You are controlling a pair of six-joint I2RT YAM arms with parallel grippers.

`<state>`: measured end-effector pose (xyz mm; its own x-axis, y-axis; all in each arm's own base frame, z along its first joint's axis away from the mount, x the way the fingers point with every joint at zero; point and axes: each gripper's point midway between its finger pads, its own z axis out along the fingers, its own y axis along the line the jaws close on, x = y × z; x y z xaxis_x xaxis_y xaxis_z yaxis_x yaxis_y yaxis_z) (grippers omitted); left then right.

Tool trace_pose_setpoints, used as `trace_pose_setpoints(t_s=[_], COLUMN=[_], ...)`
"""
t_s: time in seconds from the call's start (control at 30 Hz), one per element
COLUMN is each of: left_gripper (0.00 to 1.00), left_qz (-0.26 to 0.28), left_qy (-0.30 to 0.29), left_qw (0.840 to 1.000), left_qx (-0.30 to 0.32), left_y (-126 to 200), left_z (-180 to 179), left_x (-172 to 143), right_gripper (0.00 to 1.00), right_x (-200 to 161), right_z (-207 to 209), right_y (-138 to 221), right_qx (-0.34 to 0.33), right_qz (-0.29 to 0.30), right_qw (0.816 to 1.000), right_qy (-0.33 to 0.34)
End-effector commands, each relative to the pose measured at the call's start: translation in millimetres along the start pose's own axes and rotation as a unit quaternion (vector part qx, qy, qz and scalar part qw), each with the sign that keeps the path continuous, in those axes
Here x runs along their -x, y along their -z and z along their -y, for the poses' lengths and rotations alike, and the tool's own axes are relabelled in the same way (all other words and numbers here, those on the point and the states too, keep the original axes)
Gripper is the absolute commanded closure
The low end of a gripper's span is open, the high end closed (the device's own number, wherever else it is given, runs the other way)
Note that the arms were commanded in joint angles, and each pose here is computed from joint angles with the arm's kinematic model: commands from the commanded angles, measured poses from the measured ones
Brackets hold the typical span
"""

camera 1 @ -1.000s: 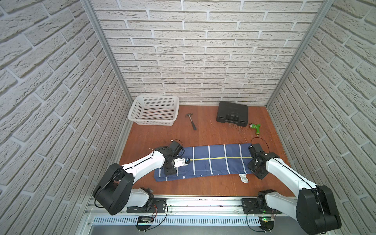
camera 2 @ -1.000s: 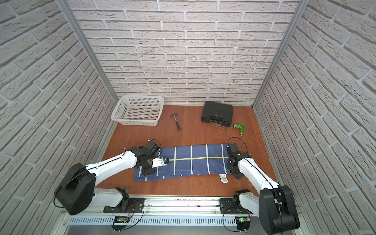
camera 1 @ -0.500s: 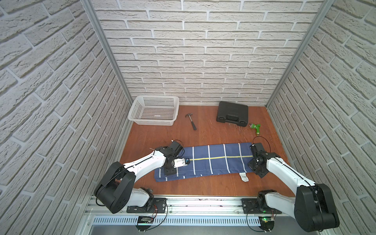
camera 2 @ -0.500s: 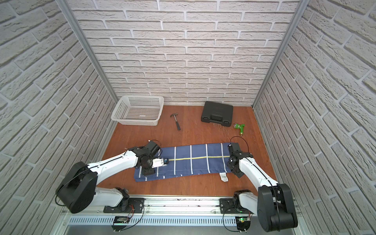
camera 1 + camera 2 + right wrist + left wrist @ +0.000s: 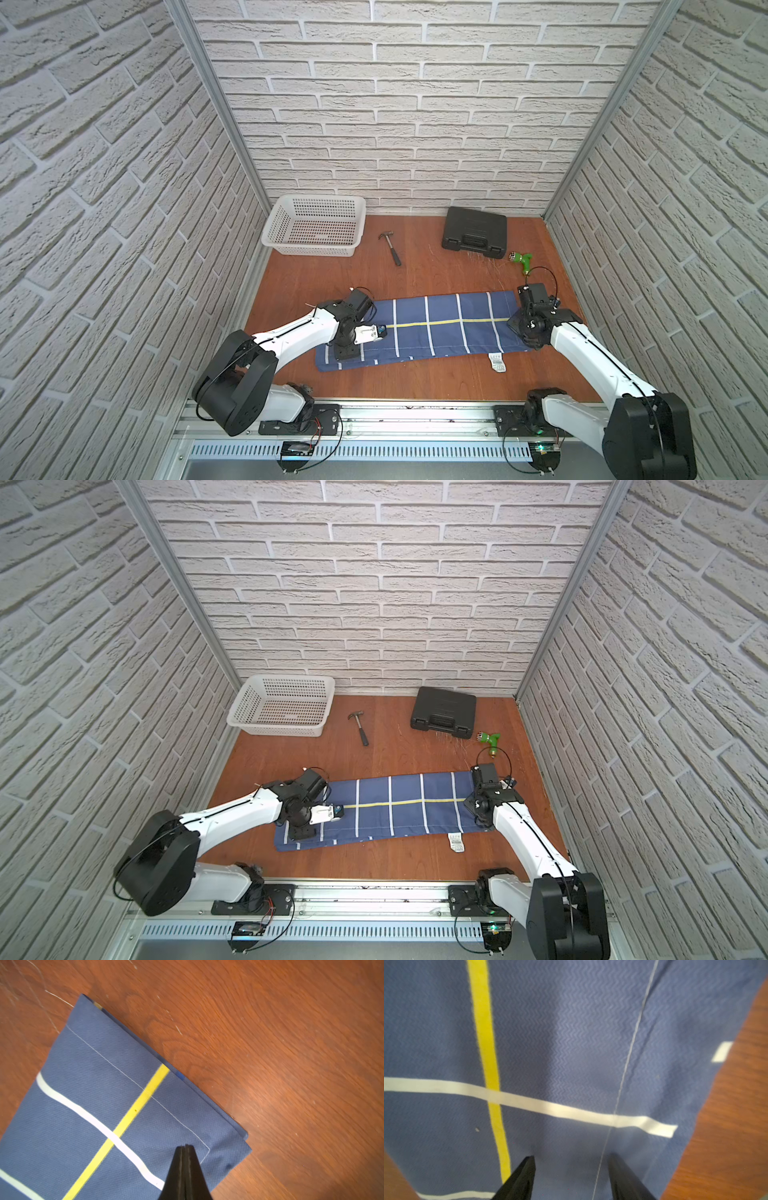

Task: Roll up the pillowcase
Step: Adjust the pillowcase at the center of the board.

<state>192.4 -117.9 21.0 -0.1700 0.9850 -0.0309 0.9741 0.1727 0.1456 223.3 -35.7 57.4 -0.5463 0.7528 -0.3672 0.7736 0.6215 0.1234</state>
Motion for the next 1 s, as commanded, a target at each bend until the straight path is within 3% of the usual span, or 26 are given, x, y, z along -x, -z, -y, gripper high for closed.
trace_pose_setpoints(t_s=[0.0,0.1,0.2,0.33,0.43,0.53,0.73,0.87,0.97], left_gripper=[0.39,0.39,0.39,0.39,0.39,0.39,0.39,0.39,0.39], left_qz=[0.002,0.005,0.014,0.019,0.023,0.023,0.017,0.018,0.016], left_qy=[0.005,0.007,0.013,0.013,0.011,0.01,0.011,0.009,0.008], left_qw=[1.0,1.0,1.0,1.0,1.0,1.0,1.0,1.0,1.0], left_qx=[-0.015,-0.012,-0.004,0.002,0.003,0.0,-0.006,-0.005,-0.007], left_y=[0.3,3.6,8.5,11.4,11.7,10.1,5.1,5.9,6.8], left_z=[7.6,7.3,4.4,1.7,1.3,2.6,6.4,7.2,9.0], left_x=[-0.5,0.5,3.2,6.2,9.5,11.8,13.6,14.3,12.4], right_gripper=[0.98,0.98,0.71,0.64,0.54,0.52,0.55,0.82,0.9], right_x=[2.9,1.9,-1.4,-15.6,-27.8,-25.4,-32.3,-26.4,-17.4], right_z=[5.0,16.4,30.6,46.8,38.6,32.0,34.4,33.8,33.4], right_y=[-0.1,2.7,1.6,-9.4,-18.2,-21.1,-30.8,-29.4,-21.2], right_qx=[-0.001,-0.018,-0.04,-0.061,-0.024,-0.007,-0.017,-0.009,-0.011], right_qz=[0.005,-0.003,-0.012,-0.045,-0.062,-0.057,-0.072,-0.058,-0.045], right_qw=[1.0,1.0,0.999,0.997,0.998,0.998,0.996,0.997,0.998], right_qy=[0.013,0.016,0.016,0.005,-0.024,-0.031,-0.043,-0.048,-0.039])
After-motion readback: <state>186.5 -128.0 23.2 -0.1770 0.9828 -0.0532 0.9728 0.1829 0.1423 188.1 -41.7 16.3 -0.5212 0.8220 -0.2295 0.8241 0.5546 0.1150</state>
